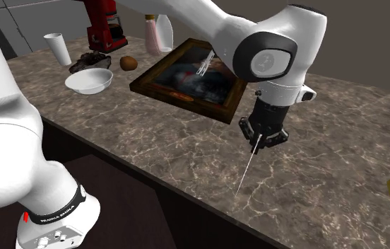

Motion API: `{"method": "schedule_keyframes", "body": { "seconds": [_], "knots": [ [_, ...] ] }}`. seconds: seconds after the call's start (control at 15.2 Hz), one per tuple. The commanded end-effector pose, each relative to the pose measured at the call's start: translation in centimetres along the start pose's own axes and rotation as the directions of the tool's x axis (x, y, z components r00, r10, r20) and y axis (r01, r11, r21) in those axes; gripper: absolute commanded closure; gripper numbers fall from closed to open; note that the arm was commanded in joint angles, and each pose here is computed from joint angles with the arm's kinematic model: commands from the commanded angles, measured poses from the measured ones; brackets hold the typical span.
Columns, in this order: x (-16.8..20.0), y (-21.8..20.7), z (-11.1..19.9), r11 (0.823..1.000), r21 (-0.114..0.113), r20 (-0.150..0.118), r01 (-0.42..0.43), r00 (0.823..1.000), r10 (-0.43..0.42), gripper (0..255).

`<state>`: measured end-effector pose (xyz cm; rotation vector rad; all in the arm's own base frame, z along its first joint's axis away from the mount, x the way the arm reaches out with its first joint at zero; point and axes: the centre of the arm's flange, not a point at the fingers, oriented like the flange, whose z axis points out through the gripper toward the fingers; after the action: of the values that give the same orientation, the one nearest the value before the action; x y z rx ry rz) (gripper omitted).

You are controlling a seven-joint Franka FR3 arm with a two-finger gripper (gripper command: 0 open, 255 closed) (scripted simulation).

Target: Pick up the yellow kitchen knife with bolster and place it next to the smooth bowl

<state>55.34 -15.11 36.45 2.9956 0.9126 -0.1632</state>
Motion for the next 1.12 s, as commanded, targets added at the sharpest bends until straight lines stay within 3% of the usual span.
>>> {"method": "schedule_keyframes", "body": {
  "seconds": [0.0, 1.06],
  "knots": [
    [-0.2, 0.0, -1.1, 1.0, 0.0, 0.0, 0.0, 1.0, 0.0, 255],
    [-1.0, -0.2, -9.5, 1.0, 0.0, 0.0, 0.0, 1.0, 0.0, 255]
  ]
}}
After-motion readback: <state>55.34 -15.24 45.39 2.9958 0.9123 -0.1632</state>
